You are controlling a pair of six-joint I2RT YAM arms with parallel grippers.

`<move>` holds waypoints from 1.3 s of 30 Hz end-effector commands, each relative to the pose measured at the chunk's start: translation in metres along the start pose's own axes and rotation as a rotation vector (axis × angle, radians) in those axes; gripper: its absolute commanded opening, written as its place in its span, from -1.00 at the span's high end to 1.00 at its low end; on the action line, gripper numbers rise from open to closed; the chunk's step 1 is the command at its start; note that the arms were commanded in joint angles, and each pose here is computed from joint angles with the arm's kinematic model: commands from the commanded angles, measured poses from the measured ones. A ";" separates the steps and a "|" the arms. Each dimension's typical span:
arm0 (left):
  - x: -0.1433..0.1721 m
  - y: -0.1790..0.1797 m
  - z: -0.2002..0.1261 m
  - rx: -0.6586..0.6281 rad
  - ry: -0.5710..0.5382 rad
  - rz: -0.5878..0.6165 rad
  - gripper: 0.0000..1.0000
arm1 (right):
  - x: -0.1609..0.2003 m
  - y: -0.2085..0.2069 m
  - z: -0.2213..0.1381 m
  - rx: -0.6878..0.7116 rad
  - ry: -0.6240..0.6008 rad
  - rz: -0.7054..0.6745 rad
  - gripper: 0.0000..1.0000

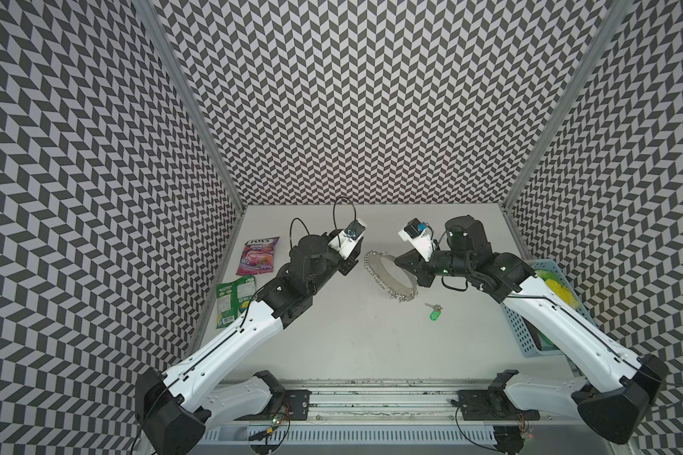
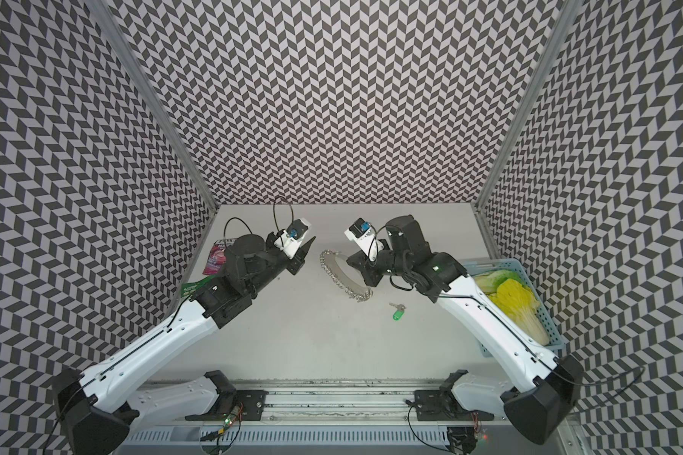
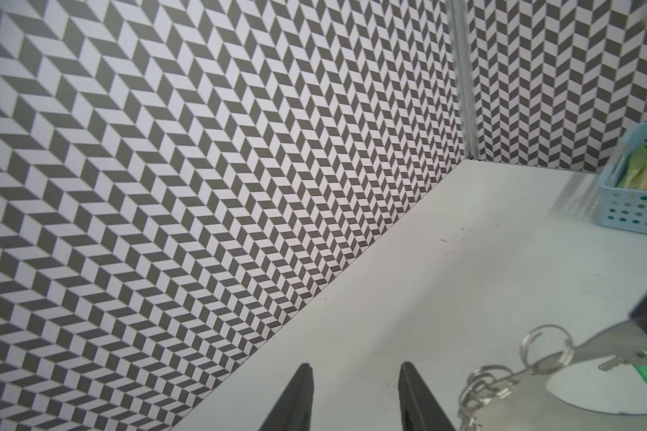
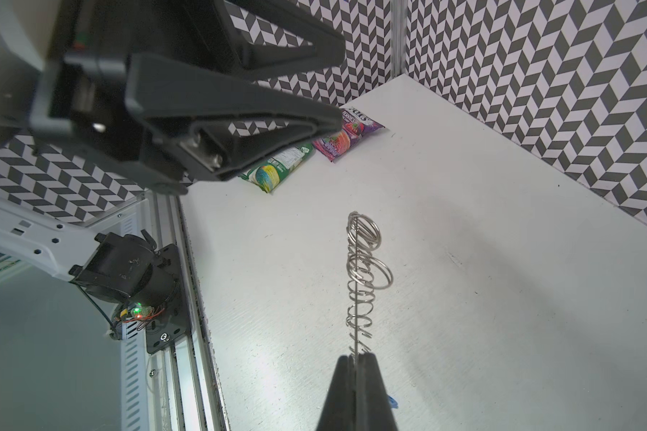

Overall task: Attach keys to a key ring
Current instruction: Adjust the keyring.

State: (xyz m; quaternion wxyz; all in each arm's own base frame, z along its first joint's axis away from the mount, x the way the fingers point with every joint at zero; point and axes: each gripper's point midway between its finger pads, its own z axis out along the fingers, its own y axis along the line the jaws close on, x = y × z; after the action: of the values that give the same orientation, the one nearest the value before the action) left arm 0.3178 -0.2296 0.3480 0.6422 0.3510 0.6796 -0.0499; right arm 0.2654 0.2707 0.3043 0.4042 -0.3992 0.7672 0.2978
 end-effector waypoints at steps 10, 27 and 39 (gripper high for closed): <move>-0.001 -0.050 -0.009 0.176 0.028 0.172 0.17 | -0.018 0.003 0.000 -0.012 -0.038 -0.040 1.00; 0.003 -0.082 -0.009 0.270 0.064 0.232 0.17 | -0.008 0.007 -0.003 -0.011 -0.011 -0.032 1.00; 0.004 -0.096 -0.003 0.305 0.078 0.236 0.25 | -0.007 0.014 -0.009 -0.022 -0.015 -0.043 1.00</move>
State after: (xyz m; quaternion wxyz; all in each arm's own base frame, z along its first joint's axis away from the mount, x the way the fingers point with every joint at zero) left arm 0.2641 -0.2954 0.2999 0.5534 0.5245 0.6444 -0.0584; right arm 0.2560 0.2714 0.2906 0.3733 -0.4106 0.7785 0.2933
